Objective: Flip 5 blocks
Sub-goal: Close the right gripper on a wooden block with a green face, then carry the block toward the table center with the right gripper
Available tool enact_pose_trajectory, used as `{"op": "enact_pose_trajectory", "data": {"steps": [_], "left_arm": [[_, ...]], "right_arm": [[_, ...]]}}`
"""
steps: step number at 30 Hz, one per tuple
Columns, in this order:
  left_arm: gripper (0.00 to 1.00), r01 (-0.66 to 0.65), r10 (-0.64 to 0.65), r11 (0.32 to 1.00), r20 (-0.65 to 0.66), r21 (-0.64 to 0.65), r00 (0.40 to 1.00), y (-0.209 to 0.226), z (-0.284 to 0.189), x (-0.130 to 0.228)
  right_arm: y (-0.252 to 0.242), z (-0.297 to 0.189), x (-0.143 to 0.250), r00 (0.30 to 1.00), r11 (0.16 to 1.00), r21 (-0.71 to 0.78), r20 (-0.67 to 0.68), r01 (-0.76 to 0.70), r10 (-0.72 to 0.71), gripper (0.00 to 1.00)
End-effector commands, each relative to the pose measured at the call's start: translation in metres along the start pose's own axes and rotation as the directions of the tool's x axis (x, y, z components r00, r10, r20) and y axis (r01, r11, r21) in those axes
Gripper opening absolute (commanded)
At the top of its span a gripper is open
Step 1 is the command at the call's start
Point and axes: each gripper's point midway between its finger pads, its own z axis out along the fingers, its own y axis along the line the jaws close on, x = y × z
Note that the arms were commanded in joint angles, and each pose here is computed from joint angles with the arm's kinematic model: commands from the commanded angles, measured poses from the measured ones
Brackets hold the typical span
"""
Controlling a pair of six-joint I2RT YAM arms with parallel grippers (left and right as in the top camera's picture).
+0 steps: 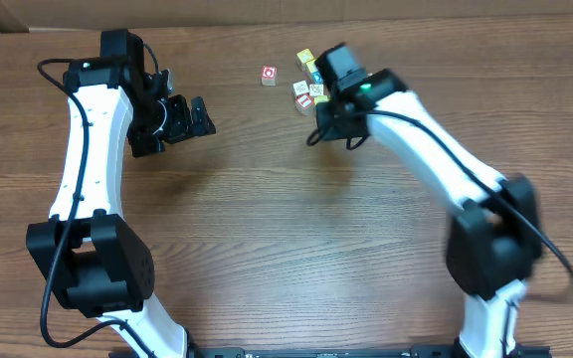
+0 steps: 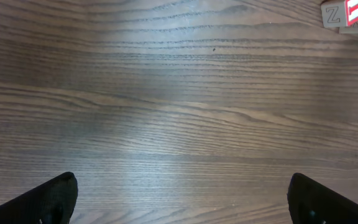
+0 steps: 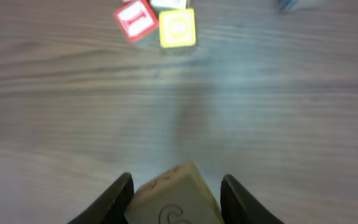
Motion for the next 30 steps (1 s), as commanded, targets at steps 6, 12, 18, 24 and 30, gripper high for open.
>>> {"op": "enact_pose_trajectory", "data": {"steps": [6,12,18,24,30], "left_arm": [[1.0,0.002,-0.003,1.0,0.028,0.006,1.0,-0.003,-0.007,-0.007],[1.0,0.002,-0.003,1.0,0.028,0.006,1.0,-0.003,-0.007,-0.007],[1.0,0.002,-0.003,1.0,0.028,0.006,1.0,-0.003,-0.007,-0.007],[1.0,0.002,-0.003,1.0,0.028,0.006,1.0,-0.003,-0.007,-0.007],[1.0,0.002,-0.003,1.0,0.028,0.006,1.0,-0.003,-0.007,-0.007]], "right_arm": [[0.001,-0.095,0.037,0.972,0.973,-0.05,-0.072,-0.226,0.222,0.33],[0.015,-0.062,0.093,0.941,0.971,-0.073,-0.273,-0.226,0.199,0.33],[0.038,-0.011,0.124,0.939,0.966,-0.06,-0.256,-0.252,0.229,0.33],[0.043,0.021,0.138,0.969,0.978,-0.006,-0.136,-0.208,0.206,0.49],[0.047,0.031,0.145,0.975,0.982,-0.018,-0.121,-0.191,0.187,0.78]]}}
